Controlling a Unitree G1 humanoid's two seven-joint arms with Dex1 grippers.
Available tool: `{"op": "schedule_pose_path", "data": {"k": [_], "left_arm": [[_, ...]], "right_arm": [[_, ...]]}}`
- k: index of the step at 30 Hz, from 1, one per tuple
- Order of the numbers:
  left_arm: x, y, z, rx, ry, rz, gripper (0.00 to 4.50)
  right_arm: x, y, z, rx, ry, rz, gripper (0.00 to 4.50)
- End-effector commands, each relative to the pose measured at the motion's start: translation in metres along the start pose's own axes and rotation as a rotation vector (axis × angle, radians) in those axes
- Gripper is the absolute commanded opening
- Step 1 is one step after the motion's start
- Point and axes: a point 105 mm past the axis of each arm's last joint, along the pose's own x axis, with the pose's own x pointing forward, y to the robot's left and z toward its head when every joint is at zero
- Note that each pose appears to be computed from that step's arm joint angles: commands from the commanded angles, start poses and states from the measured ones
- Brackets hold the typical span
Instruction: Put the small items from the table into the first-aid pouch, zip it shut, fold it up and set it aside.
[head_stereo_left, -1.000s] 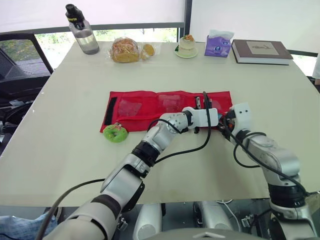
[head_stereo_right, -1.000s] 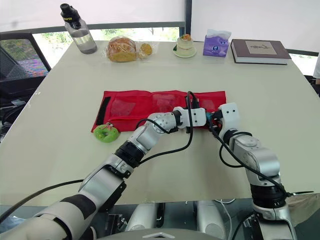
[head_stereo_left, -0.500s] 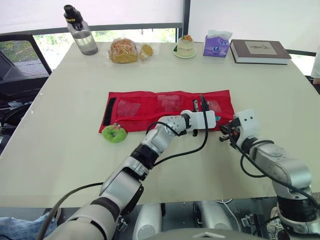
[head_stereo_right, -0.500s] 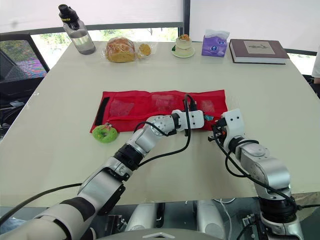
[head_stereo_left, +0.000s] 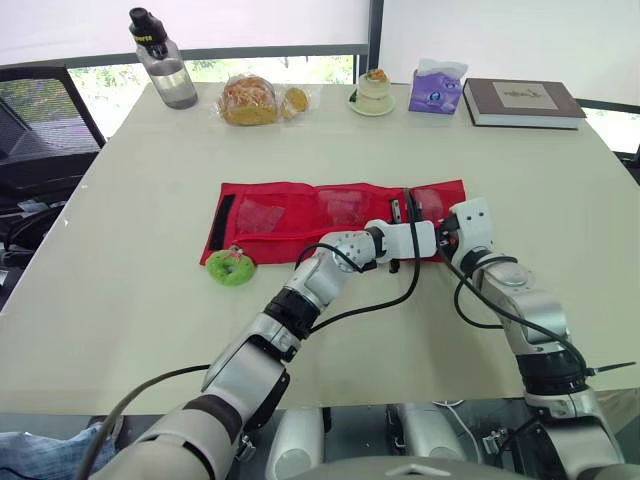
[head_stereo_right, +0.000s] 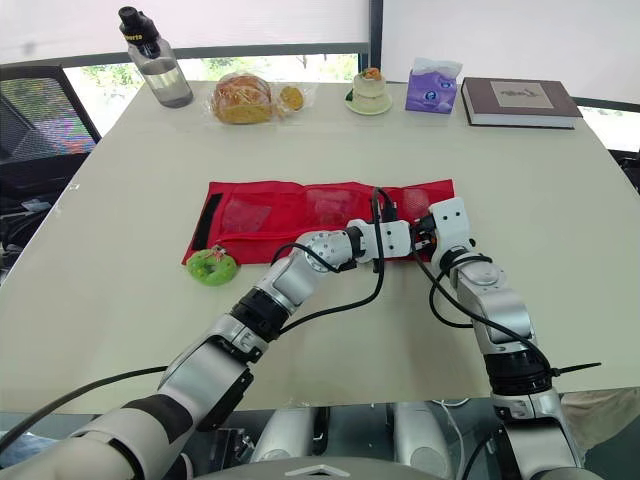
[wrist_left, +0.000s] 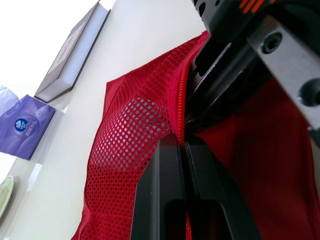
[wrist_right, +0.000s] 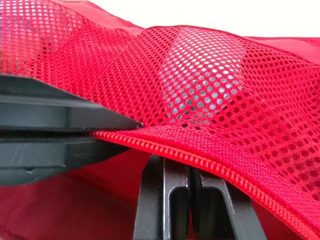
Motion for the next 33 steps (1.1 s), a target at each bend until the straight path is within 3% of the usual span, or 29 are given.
{"op": "schedule_pose_path", "data": {"k": [1,5,8,12,14,15,16,20,25,33], "left_arm": [[0.005,0.012,0.015,0.001,-0.052,0.033,0.00],[0.008,0.015,0.016,-0.036,-0.068,0.029,0.00],[0.006,0.016,0.021,-0.122,-0.105,0.007,0.88],[-0.003,0.024,0.025,-0.190,-0.155,-0.001,2.94],[-0.012,0.032,0.031,-0.299,-0.212,-0.020,3.69],[-0.021,0.038,0.036,-0.340,-0.247,-0.046,4.23],[-0.031,0.043,0.038,-0.362,-0.271,-0.077,4.50],[-0.071,0.057,0.039,-0.439,-0.318,-0.193,4.50],[-0.118,0.062,0.022,-0.494,-0.274,-0.264,4.50],[-0.188,0.047,0.006,-0.569,-0.185,-0.359,4.50]], "right_arm": [[-0.026,0.011,0.008,-0.009,-0.031,0.092,0.07],[-0.053,0.019,0.010,-0.002,-0.036,0.168,0.07],[-0.071,0.017,0.011,0.013,-0.029,0.203,0.00],[-0.084,0.007,0.016,0.036,-0.052,0.182,0.00],[-0.088,-0.002,0.018,0.046,-0.063,0.151,0.00],[-0.087,-0.006,0.018,0.051,-0.064,0.143,0.25],[-0.086,-0.008,0.019,0.061,-0.068,0.137,0.55],[-0.070,-0.020,0.016,0.125,-0.076,0.078,2.46],[-0.054,-0.036,0.004,0.158,-0.020,-0.022,4.29],[-0.036,-0.035,-0.010,0.211,0.012,0.000,4.41]]}}
